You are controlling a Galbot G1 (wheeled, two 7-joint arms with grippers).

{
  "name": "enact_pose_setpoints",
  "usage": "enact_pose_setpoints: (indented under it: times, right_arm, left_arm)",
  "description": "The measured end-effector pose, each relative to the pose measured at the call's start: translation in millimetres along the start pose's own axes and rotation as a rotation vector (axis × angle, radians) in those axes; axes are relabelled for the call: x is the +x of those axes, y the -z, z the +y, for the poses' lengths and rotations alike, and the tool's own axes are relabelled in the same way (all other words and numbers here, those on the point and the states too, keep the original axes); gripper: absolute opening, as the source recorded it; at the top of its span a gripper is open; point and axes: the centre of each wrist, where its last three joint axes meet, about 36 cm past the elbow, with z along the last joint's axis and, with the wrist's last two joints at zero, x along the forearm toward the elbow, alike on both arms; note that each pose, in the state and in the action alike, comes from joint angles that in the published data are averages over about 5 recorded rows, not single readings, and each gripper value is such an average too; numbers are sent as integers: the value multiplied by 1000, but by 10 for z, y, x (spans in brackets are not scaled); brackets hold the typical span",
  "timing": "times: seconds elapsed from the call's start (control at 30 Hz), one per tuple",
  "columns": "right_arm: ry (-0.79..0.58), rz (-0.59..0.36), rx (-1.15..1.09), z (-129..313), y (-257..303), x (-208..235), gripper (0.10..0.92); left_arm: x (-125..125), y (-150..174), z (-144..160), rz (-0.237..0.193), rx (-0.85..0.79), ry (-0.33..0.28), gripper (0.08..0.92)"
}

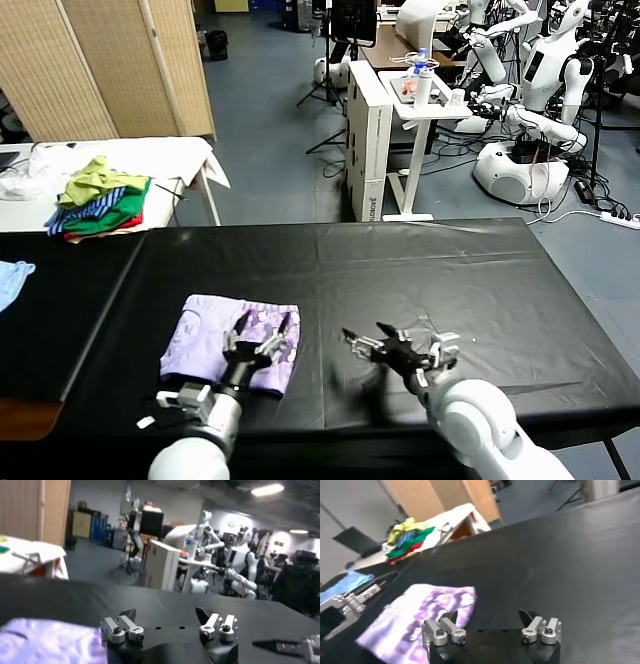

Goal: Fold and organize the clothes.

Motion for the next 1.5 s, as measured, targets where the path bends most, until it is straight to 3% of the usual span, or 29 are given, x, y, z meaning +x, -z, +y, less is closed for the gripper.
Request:
enact_pose_setpoints:
  times: [0.4, 0.5, 0.7, 0.9, 0.97, 1.5]
  right_arm:
    - [101, 81, -24, 491, -150, -651, 907]
    - [112, 105, -28, 577, -239, -761, 853]
    - [122, 127, -28, 656, -342, -885, 593]
    - [112, 123, -10, 649, -347, -885, 230]
    - [102, 118, 2, 623, -320, -851, 159]
    - [-60, 131, 231, -102, 193, -297, 142]
  left_arm:
    - [117, 121, 253, -25, -75, 56, 907]
    - [133, 142, 285, -29, -83, 66, 907]
    - [170, 167, 337, -31, -93, 84, 907]
    - [208, 204, 386, -37, -102, 99, 907]
    - [210, 211, 406, -41, -104, 105, 907]
    - [172, 79, 665, -46, -130, 163, 907]
